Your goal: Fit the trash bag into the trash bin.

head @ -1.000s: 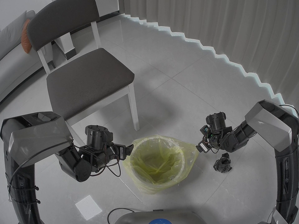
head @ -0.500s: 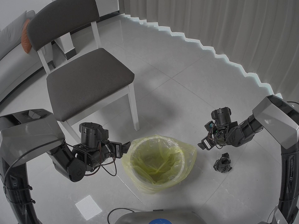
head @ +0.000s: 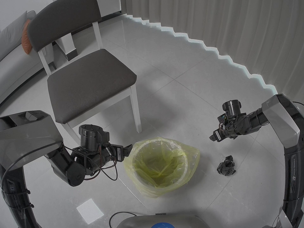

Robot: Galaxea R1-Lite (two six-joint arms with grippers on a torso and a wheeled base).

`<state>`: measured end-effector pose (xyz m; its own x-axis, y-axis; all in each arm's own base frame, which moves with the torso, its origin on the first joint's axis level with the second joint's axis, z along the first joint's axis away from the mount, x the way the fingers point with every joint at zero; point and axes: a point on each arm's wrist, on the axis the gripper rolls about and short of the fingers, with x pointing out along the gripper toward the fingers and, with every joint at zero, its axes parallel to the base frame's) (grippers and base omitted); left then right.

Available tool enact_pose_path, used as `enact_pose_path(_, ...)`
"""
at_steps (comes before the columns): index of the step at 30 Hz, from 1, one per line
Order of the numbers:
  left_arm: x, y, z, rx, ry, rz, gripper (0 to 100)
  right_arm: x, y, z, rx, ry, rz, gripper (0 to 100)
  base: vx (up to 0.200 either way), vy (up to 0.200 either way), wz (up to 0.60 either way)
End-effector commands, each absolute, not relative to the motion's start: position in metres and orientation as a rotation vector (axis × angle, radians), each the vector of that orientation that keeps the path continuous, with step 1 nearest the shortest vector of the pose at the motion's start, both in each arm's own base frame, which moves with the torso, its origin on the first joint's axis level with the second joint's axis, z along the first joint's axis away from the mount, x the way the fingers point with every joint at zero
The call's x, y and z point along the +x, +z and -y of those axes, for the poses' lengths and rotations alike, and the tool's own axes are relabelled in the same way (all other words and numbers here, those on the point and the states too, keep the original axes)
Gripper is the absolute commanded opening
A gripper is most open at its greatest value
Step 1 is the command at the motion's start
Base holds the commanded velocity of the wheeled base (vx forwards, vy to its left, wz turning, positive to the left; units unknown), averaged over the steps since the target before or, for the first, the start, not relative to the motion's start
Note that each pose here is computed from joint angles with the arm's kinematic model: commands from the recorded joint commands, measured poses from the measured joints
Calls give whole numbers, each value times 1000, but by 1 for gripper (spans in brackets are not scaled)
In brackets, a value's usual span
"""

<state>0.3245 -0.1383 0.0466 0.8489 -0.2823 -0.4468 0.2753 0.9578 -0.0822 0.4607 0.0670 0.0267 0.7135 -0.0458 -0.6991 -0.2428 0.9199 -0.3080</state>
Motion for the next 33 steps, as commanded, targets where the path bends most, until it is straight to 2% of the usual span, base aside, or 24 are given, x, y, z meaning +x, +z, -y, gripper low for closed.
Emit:
enact_pose_path(1, 316, 58, 136, -22, -304, -455, 100, 486, 3, -57, -320, 71, -858, 100, 0, 0, 0)
enact_pose_path(12, 311, 56, 132, -18, -301, -468, 100, 513, -35, -33, -233, -4, -972, 100, 0, 0, 0)
enact_pose_path(17, 302, 68, 131, -32, -346, -442, 100, 509, -36, -26, -207, 8, -994, 100, 0, 0, 0)
enact_pose_path(23, 296, 75, 129, -46, -376, -420, 100, 503, -19, -24, -196, 18, -986, 100, -200, 0, 0)
enact_pose_path(33, 293, 74, 128, -48, -371, -401, 100, 496, -19, -21, -203, 15, -994, 100, 0, 0, 0)
